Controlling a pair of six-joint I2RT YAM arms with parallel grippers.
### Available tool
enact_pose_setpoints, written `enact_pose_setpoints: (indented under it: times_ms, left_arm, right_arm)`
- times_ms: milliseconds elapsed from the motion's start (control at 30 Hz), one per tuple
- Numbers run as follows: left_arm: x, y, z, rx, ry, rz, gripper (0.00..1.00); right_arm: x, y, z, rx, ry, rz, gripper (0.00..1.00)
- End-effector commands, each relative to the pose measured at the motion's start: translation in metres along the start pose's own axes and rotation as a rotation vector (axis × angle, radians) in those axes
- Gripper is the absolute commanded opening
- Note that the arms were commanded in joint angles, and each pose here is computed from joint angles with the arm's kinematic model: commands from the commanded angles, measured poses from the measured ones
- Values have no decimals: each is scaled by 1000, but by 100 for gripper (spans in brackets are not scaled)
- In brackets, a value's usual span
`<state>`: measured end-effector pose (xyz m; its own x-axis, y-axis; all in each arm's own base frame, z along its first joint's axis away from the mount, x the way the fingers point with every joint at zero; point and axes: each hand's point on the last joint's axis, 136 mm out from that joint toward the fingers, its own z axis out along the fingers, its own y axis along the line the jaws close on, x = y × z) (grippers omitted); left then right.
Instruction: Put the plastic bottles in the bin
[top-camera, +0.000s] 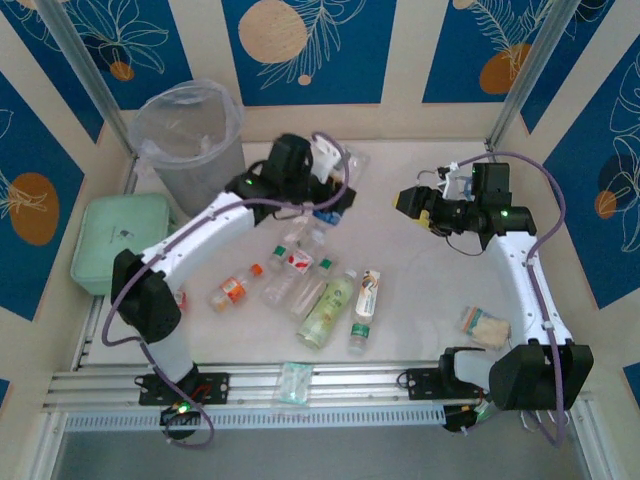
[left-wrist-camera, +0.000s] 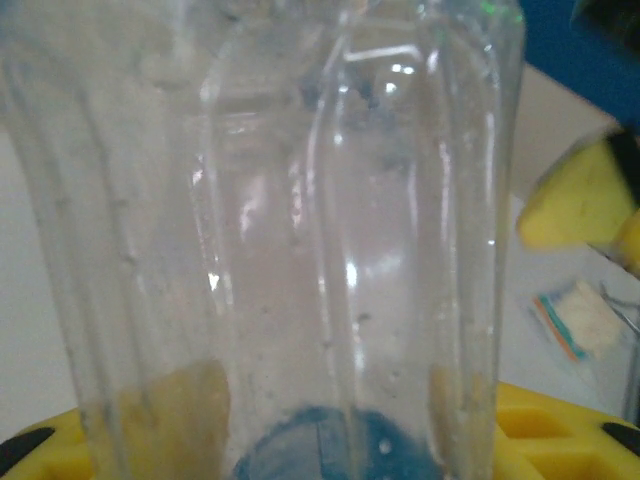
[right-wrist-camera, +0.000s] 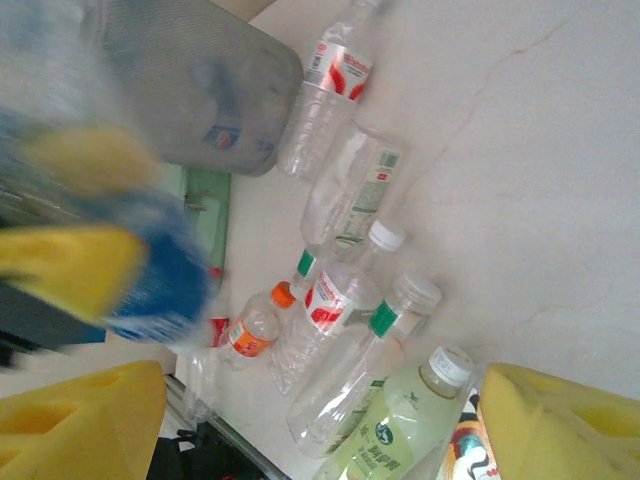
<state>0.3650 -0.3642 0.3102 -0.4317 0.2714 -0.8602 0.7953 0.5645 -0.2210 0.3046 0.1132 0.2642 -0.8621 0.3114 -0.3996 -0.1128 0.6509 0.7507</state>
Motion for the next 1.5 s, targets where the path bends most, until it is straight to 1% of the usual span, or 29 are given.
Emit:
enact_pose_setpoints:
  times_ms: [0, 67, 200, 367, 533, 600, 667, 733, 767, 833, 967, 1067, 1367, 1400, 1467]
  left_arm:
    - [-47, 32, -59, -140, -68, 80, 40]
    - [-63, 54, -77, -195, -101, 55, 35]
    - [-88, 96, -111, -310, -150, 9, 18]
    - [-108, 149, -162, -506, -224, -31, 0]
    - [-105, 207, -209, -675, -268, -105, 0]
    - [-102, 234, -227, -762, -284, -125, 0]
    - [-101, 261, -243, -856, -284, -134, 0]
    - [-96, 290, -254, -939, -260, -146, 0]
    - [-91, 304, -256, -957, -242, -166, 0]
    - [-81, 325, -250, -951, -207, -199, 0]
    - [-54, 352, -218, -885, -92, -190, 0]
    - [-27, 370, -202, -882, -2, -195, 0]
    - [43, 399, -153, -816, 155, -287, 0]
    - [47, 401, -150, -815, 162, -294, 2]
    - [54, 402, -146, -813, 161, -309, 25]
  right_arm:
    - [6, -9, 1, 30, 11, 29, 82]
    - [5, -10, 1, 38, 4, 24, 82]
    - [8, -11, -1, 38, -15, 5, 83]
    - [13, -14, -2, 47, -16, -5, 83]
    - [14, -18, 2, 47, 2, 14, 83]
    - [13, -18, 5, 42, 4, 17, 83]
    - [13, -19, 6, 46, 8, 20, 83]
    - [15, -21, 7, 61, 12, 21, 84]
    - [16, -24, 8, 70, 14, 24, 84]
    - [17, -27, 8, 81, 20, 28, 84]
    - [21, -30, 9, 99, 34, 31, 84]
    - [25, -33, 10, 112, 48, 30, 84]
    - [30, -38, 18, 122, 73, 37, 85]
    - [30, -39, 19, 124, 74, 35, 85]
    - [30, -40, 19, 131, 77, 30, 85]
